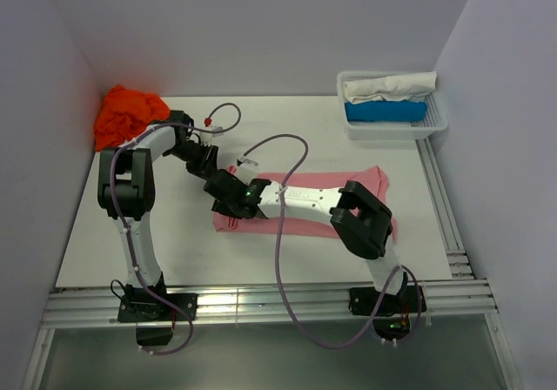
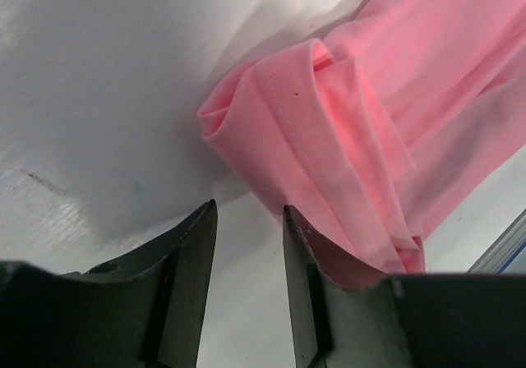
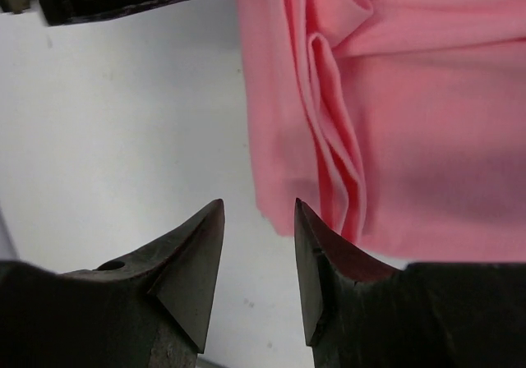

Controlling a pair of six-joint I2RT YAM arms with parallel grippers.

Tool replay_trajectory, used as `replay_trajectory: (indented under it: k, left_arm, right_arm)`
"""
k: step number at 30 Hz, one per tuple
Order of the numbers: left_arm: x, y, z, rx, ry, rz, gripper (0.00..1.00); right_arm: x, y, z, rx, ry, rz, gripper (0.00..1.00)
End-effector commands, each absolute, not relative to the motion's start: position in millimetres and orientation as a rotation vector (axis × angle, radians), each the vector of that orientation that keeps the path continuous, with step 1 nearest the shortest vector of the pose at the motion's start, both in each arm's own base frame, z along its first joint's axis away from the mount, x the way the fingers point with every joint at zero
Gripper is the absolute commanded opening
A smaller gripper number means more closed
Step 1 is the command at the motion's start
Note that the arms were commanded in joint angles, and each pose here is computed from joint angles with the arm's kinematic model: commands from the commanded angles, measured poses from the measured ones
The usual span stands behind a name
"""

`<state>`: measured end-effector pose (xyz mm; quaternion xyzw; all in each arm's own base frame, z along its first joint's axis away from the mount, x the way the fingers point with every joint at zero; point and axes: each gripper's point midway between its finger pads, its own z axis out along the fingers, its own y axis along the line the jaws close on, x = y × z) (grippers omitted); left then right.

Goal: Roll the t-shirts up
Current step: Roll the tshirt

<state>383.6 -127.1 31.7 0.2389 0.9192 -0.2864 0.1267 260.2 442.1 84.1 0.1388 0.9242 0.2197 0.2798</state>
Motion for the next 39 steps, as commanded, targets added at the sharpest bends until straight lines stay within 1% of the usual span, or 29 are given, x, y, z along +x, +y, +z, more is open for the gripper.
replay_trajectory:
  k: [1, 7, 10, 11, 12, 13, 17, 19, 21, 22, 23, 26, 28, 29, 34, 35, 37, 39]
  left_arm:
    - [386, -135, 47, 0.716, 2.595, -0.894, 0.44]
    - [386, -135, 45, 0.713, 2.599, -0.907, 0.44]
    - [387, -134, 46, 0.714, 2.597, -0.895, 0.44]
    - [388, -133, 46, 0.712, 2.597, -0.895, 0.44]
    - [388, -133, 46, 0.714, 2.597, -0.897, 0.43]
    - [389, -134, 47, 0.714, 2.595, -0.897, 0.43]
    - [392, -132, 49, 0.703, 2.585, -0.898, 0.45]
    - [394, -132, 51, 0.695, 2.575, -0.909, 0.49]
    - [391, -135, 53, 0.697, 2.568, -0.96, 0.52]
    - [393, -135, 56, 0.698, 2.559, -0.975, 0.53]
    - [392, -137, 55, 0.699, 2.561, -0.993, 0.53]
    - [393, -137, 53, 0.682, 2.568, -0.997, 0.56]
    - [394, -135, 50, 0.653, 2.576, -0.99, 0.58]
    - [393, -135, 46, 0.648, 2.585, -0.997, 0.58]
    - [393, -142, 36, 0.606, 2.607, -1.079, 0.58]
    - [393, -143, 35, 0.599, 2.608, -1.09, 0.58]
    - [394, -145, 32, 0.59, 2.61, -1.114, 0.58]
    - [394, -146, 32, 0.584, 2.607, -1.128, 0.58]
  right_arm:
    - [275, 431, 66, 0.329, 2.499, 0.456, 0.47]
    - [287, 420, 44, 0.314, 2.556, 0.391, 0.48]
    - [286, 409, 41, 0.335, 2.562, 0.37, 0.46]
    - [284, 405, 35, 0.343, 2.568, 0.36, 0.44]
    - [284, 402, 38, 0.354, 2.562, 0.365, 0.37]
    - [283, 400, 38, 0.364, 2.562, 0.364, 0.34]
    - [280, 391, 38, 0.384, 2.558, 0.364, 0.33]
    - [278, 391, 41, 0.383, 2.555, 0.365, 0.26]
    - [279, 391, 45, 0.381, 2.55, 0.367, 0.22]
    - [280, 391, 47, 0.386, 2.544, 0.366, 0.22]
    - [280, 391, 50, 0.383, 2.542, 0.359, 0.22]
    - [282, 394, 65, 0.368, 2.511, 0.348, 0.31]
    - [279, 398, 70, 0.339, 2.503, 0.337, 0.32]
    - [282, 404, 75, 0.331, 2.494, 0.349, 0.34]
    - [282, 428, 88, 0.258, 2.482, 0.341, 0.37]
    - [281, 431, 81, 0.242, 2.492, 0.318, 0.38]
    - [279, 444, 85, 0.215, 2.493, 0.334, 0.4]
    - [279, 451, 73, 0.19, 2.512, 0.32, 0.43]
